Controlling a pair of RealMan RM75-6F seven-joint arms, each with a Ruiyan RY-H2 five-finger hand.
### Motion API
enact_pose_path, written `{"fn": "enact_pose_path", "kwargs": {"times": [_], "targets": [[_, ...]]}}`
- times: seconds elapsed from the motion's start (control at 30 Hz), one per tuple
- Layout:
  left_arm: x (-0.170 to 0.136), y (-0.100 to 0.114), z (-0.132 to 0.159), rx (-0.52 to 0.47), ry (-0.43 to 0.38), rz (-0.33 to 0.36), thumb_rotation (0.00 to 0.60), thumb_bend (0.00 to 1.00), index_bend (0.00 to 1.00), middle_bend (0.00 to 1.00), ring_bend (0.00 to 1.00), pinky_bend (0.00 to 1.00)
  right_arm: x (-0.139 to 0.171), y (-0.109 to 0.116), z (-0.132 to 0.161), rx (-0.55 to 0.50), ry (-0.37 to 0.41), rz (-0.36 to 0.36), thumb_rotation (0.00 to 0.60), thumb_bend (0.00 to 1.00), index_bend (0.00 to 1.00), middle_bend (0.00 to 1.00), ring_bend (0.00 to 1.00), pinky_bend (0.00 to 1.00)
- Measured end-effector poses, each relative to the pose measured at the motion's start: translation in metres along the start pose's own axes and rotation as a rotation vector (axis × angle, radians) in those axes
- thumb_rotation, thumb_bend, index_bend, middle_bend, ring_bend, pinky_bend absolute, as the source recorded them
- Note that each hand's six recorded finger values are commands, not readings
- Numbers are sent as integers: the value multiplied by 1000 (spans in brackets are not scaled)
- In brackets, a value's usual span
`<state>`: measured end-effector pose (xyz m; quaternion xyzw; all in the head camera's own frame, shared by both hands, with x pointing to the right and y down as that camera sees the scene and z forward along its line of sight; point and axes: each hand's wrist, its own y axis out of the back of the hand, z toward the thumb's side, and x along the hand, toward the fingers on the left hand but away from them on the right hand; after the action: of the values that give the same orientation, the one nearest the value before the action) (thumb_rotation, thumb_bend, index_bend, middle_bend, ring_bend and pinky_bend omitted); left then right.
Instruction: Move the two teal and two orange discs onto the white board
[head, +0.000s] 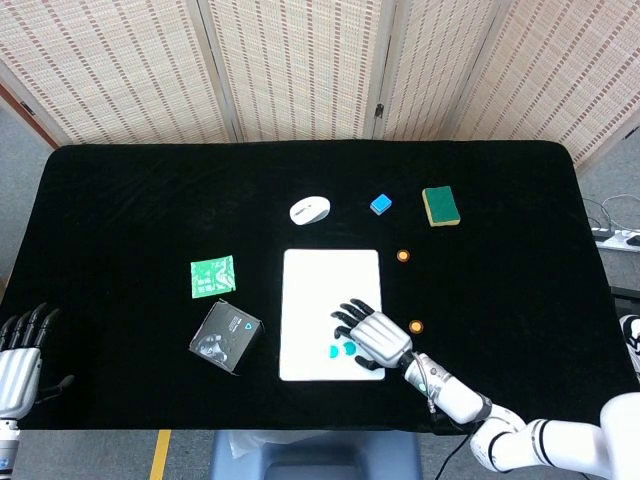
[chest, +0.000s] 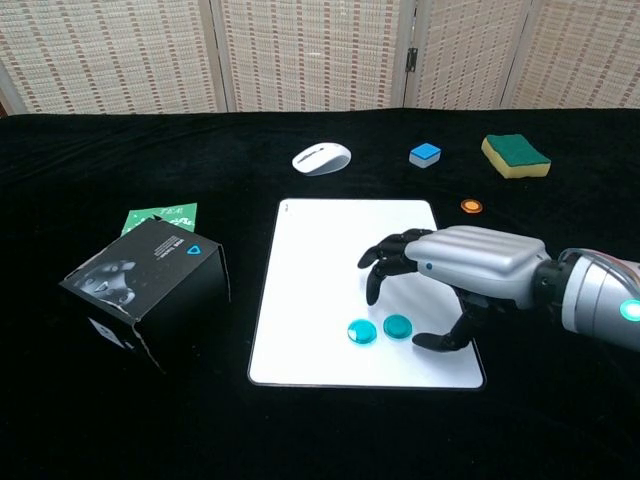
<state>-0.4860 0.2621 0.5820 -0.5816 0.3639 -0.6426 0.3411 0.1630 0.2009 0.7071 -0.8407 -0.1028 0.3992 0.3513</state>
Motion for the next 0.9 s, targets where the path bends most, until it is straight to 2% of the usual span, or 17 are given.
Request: {"fn": "enact_pose_path", "kwargs": {"times": [0.13,0.23,0.37,0.57,0.73,0.9], "targets": [[0,0,0,-1,-3,1,600,190,63,20,30,0,5,10,-7,-11,-26,-43,600,394,319,130,0,0],[1,0,-1,-2,-2,1,600,192,63,20,31,0,17,23,-27,-23,-90,-99,600,394,319,130,0,0],[1,-1,2,-6,-11,2,600,191,63,20,30,0,42,31,-59,-22,-191,-136,600,394,331,130,0,0],[2,-1,6,-6,-25,2,600,191,63,20,30,0,73,9,-86,-33,-285,-84,600,393,360,129,0,0],[2,1,9,-6,-33,7,600,191,63,20,30,0,82,-11,-95,-54,-319,-49,600,394,364,130,0,0],[1,3,9,-6,-34,13,600,191,63,20,31,0,81,-19,-101,-54,-332,-48,600,394,368,130,0,0]]}}
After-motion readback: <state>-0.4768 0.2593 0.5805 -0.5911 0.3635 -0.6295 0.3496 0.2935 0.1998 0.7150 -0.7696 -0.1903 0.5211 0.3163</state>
